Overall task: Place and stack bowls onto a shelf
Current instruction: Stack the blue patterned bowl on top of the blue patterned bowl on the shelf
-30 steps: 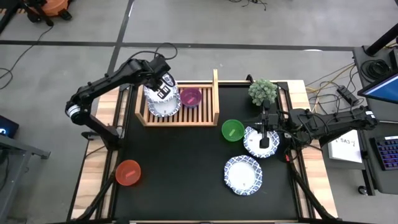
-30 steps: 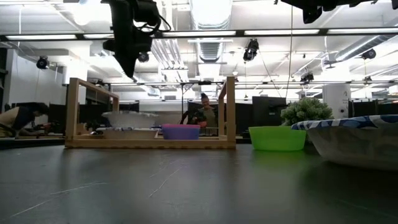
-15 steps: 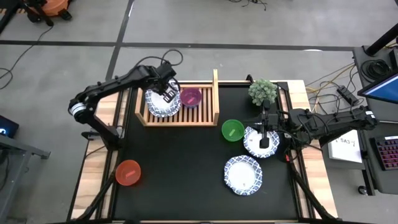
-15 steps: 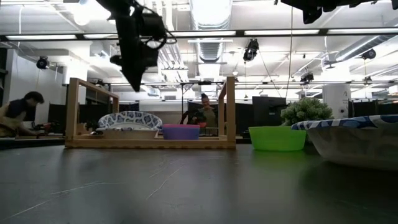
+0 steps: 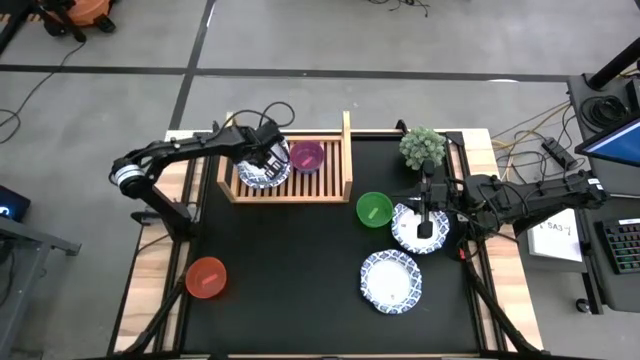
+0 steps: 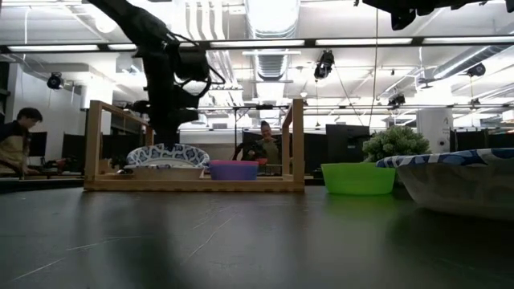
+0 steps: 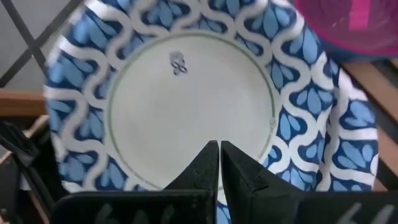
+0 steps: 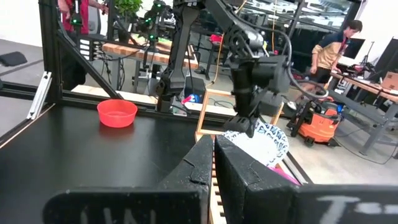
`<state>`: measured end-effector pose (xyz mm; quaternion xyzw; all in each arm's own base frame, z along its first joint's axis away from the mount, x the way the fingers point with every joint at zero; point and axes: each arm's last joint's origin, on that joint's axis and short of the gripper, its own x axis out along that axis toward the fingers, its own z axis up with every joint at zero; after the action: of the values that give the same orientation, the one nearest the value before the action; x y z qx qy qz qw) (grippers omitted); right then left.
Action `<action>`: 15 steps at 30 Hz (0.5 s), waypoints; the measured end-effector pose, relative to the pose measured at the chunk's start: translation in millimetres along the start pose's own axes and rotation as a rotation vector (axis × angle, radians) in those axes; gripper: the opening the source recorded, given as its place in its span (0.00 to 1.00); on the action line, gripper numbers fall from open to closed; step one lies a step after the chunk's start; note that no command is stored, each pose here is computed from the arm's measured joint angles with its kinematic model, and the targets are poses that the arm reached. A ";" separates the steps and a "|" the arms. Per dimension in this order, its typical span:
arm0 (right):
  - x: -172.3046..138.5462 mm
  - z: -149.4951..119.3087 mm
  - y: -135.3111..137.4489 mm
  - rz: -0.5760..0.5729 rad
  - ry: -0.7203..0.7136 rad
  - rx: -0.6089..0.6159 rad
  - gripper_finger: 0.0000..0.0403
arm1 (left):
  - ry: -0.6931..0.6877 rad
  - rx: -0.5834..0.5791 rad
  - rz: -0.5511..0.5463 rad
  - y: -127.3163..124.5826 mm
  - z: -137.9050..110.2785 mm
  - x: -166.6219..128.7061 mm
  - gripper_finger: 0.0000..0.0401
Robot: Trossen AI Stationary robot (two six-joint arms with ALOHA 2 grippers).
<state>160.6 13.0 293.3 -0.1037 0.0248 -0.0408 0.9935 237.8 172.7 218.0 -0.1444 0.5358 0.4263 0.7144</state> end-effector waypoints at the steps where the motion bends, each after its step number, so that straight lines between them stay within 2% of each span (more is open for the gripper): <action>1: 0.1 0.0 0.1 0.001 0.000 0.000 0.02 | 0.003 -0.003 0.000 -1.1 -2.4 2.3 0.00; 15: 0.3 -0.6 0.2 0.001 0.002 -0.019 0.02 | -0.013 -0.004 -0.067 -24.3 -20.7 13.3 0.00</action>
<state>160.9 13.1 292.7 -0.1133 0.0265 -0.0402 0.9924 244.0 150.5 192.1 -0.1609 0.5249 0.4044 0.7315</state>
